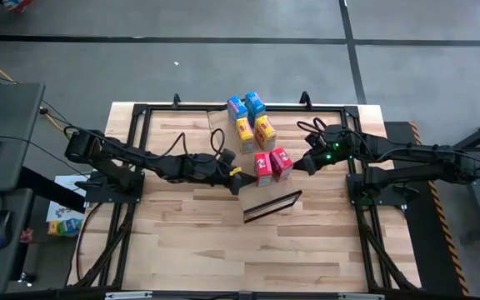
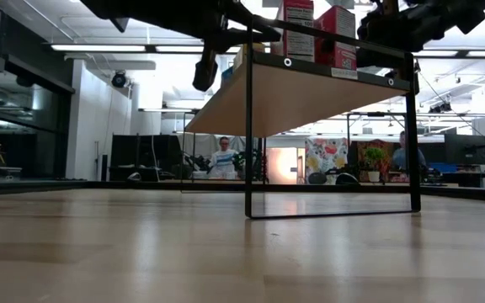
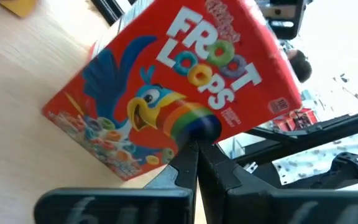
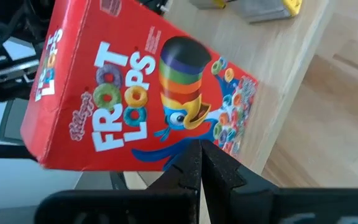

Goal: Stack cereal on shelf
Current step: Adjust the red cereal boxes on the shelf

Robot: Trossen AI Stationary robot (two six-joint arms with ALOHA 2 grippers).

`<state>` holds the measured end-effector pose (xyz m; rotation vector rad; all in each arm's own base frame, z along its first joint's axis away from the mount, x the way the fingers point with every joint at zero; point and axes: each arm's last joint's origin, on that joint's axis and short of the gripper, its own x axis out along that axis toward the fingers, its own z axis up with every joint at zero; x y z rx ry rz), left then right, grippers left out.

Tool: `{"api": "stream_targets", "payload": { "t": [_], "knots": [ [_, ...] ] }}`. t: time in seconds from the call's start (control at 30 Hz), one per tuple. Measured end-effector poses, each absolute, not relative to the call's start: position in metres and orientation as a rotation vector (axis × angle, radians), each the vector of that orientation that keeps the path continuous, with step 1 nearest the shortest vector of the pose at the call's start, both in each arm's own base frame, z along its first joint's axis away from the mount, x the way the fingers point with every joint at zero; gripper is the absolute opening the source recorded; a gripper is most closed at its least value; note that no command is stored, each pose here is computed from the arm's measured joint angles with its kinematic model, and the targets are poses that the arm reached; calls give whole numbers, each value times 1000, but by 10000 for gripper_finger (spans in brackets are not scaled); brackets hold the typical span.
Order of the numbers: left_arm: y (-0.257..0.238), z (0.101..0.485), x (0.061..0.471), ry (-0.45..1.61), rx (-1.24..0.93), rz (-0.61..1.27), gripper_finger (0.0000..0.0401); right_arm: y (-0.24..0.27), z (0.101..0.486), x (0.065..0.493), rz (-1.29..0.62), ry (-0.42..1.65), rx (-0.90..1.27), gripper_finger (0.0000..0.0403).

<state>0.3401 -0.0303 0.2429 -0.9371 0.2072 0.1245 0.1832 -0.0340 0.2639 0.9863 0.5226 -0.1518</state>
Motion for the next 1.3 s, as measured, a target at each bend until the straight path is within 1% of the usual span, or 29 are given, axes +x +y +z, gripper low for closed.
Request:
{"api": "stream_targets", "payload": {
  "t": [0.57, 1.07, 1.3],
  "knots": [
    [-30, 246, 342, 173, -926, 100, 0, -35, 264, 183, -180, 512, 1000, 0],
    [-26, 247, 342, 156, -947, 109, 0, -36, 264, 183, -246, 486, 1019, 0],
    [-28, 250, 343, 147, -980, 52, 0, -37, 264, 183, -265, 477, 1032, 0]
  ]
}}
